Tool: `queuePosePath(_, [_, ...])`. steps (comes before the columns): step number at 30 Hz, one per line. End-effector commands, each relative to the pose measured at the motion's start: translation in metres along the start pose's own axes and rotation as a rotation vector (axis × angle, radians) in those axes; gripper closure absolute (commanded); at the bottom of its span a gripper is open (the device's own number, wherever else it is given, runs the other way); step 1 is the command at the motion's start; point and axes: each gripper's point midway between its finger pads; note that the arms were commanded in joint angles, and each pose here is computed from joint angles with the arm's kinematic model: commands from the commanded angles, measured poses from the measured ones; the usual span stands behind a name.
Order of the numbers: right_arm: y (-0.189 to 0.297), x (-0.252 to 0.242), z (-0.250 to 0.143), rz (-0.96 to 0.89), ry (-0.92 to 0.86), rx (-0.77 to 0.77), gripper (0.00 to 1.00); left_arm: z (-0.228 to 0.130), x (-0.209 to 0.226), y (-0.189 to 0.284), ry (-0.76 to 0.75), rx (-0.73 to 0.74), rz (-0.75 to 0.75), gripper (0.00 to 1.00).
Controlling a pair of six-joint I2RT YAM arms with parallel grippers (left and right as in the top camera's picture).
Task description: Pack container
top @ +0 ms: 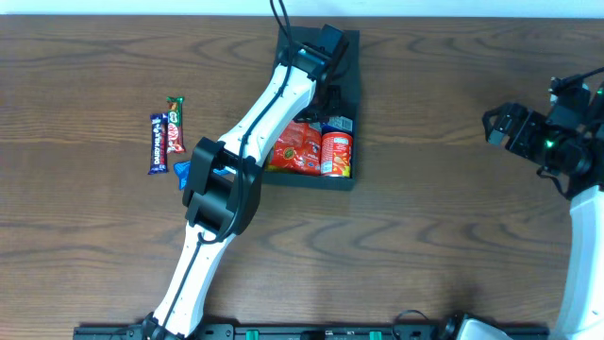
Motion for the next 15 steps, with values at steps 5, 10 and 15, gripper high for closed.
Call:
queuePosePath(5, [-0.002,-0.003,-0.002,0.001,0.004,0.007,0.01,-0.009,-0.003,-0.012,0.012,0.036,0.0,0.94])
queuePosePath(10, [-0.002,-0.003,-0.002,0.001,0.004,0.007,0.01,-0.013,0.0,-0.02,0.014,0.054,0.013,0.94])
queuePosePath(15, [-0.002,-0.003,-0.002,0.001,0.004,0.007,0.01,-0.028,0.009,-0.036,0.02,0.107,0.042,0.94])
Point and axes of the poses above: each gripper's point midway between its finger pads, its own y axis back along the fingers, its own x axis along the line the jaws close on, z = x × y, and after that the axes turned 5 degrees about y, right-handed
